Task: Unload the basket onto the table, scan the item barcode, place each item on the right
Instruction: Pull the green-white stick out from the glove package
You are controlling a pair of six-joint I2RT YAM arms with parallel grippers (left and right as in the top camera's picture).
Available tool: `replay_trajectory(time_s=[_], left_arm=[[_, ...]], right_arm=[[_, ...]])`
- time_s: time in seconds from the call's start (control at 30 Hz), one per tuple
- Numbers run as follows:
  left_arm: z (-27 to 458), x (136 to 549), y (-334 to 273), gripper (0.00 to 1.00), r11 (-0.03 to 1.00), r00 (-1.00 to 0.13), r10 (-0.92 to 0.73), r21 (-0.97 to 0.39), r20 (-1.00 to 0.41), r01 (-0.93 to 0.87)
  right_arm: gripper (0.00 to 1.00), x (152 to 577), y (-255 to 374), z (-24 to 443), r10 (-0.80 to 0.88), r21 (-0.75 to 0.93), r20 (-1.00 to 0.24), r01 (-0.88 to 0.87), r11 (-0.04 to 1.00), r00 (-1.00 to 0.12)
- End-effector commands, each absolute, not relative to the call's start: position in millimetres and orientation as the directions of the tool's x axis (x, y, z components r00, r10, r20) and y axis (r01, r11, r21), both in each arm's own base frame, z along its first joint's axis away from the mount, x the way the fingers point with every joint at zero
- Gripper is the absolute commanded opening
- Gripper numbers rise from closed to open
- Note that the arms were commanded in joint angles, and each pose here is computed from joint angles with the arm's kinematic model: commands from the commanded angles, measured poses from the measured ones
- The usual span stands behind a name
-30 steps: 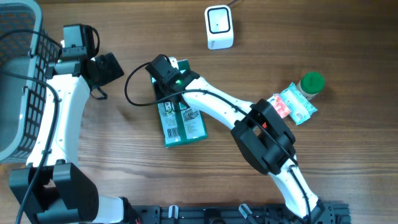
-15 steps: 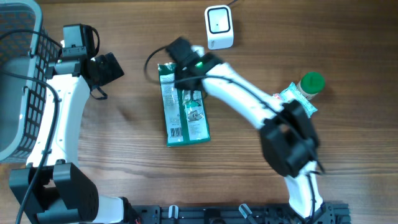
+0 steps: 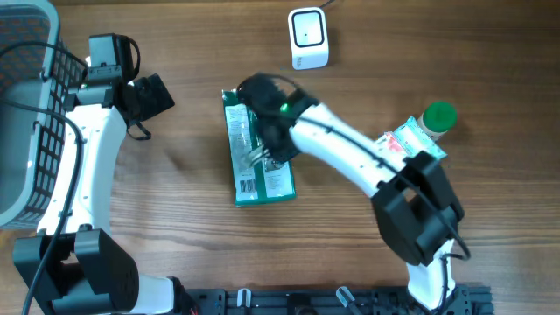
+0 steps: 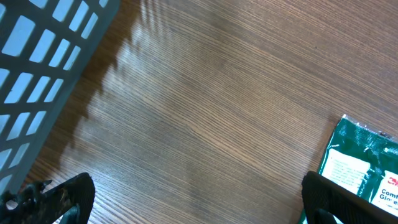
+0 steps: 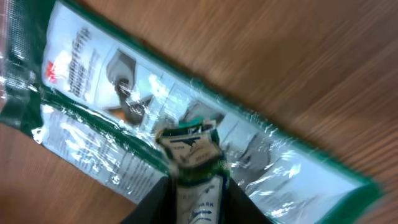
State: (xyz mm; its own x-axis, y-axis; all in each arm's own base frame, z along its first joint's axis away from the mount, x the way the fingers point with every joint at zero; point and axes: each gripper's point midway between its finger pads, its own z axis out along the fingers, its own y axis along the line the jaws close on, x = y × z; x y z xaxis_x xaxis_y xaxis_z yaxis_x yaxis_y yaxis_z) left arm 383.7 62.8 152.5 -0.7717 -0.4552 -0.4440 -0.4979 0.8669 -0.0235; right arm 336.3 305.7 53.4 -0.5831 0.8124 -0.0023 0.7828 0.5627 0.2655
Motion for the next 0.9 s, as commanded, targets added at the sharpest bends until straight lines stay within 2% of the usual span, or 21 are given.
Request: replay_trajectory(time_s=[0.0,0.07,0.13,0.23,0.27,0.33,0.4,0.47,0.5,0.53,0.57,0.6,0.67,0.77,0.8,0.87], left_arm=[[160,386,67,1.00,0.869,-0.766,-0.445,-0.018,-0.464,-0.494],[160,386,67,1.00,0.869,-0.766,-0.445,-0.018,-0.464,-0.494],[160,386,67,1.00,0.869,-0.766,-0.445,-0.018,-0.464,-0.494],[160,386,67,1.00,0.869,-0.766,-0.445,-0.018,-0.464,-0.494],[160,386,67,1.00,0.869,-0.766,-0.445,-0.018,-0.464,-0.494],[160,386,67,1.00,0.869,-0.766,-0.445,-0.018,-0.464,-0.494],[160,386,67,1.00,0.869,-0.766,-0.445,-0.018,-0.464,-0.494],[160,386,67,1.00,0.869,-0.766,-0.445,-0.018,-0.464,-0.494],[160,386,67,1.00,0.869,-0.766,-0.445,-0.017,-0.464,-0.494],[160,386,67,1.00,0.869,-0.766,-0.445,-0.017,-0.464,-0.494],[160,386,67,1.00,0.869,-0.766,-0.445,-0.018,-0.464,-0.495],[160,386,67,1.00,0.869,-0.766,-0.445,-0.018,-0.464,-0.494],[160,386,67,1.00,0.869,-0.766,-0.445,-0.017,-0.464,-0.494],[160,386,67,1.00,0.869,-0.766,-0.445,-0.018,-0.464,-0.494],[160,386,67,1.00,0.869,-0.766,-0.445,-0.017,-0.464,-0.494],[160,386,67,1.00,0.869,-0.766,-0.445,-0.017,-0.464,-0.494]], right_arm=[[0.36,325,321,26,0.889,0.288,0.044,0.858,0.425,-0.456],[0.35,325,325,17,0.910,0.316,0.067,0.873,0.371,-0.410],[0.37,328,322,15,0.916,0.327,0.049,0.873,0.362,-0.398],[0.38,339,314,27,0.864,0.359,-0.012,0.805,0.473,-0.503],[0.45,343,313,40,0.839,0.383,-0.014,0.772,0.507,-0.544],[0.66,347,308,64,0.833,0.419,-0.011,0.754,0.506,-0.554],[0.73,352,304,93,0.812,0.471,-0.033,0.708,0.527,-0.582],[0.73,367,296,136,0.698,0.543,-0.194,0.517,0.661,-0.689],[0.73,374,295,158,0.540,0.531,-0.340,0.317,0.786,-0.770],[0.73,378,296,176,0.305,0.449,-0.503,0.058,0.892,-0.808],[0.73,379,296,187,0.111,0.346,-0.603,-0.133,0.929,-0.790],[0.74,377,295,196,-0.121,0.192,-0.679,-0.334,0.923,-0.724],[0.85,372,289,204,-0.419,-0.044,-0.704,-0.553,0.832,-0.574],[0.83,358,282,199,-0.705,-0.266,-0.608,-0.742,0.615,-0.366],[0.82,349,287,191,-0.810,-0.327,-0.544,-0.833,0.445,-0.219],[0.75,334,291,173,-0.898,-0.373,-0.441,-0.911,0.177,0.006]])
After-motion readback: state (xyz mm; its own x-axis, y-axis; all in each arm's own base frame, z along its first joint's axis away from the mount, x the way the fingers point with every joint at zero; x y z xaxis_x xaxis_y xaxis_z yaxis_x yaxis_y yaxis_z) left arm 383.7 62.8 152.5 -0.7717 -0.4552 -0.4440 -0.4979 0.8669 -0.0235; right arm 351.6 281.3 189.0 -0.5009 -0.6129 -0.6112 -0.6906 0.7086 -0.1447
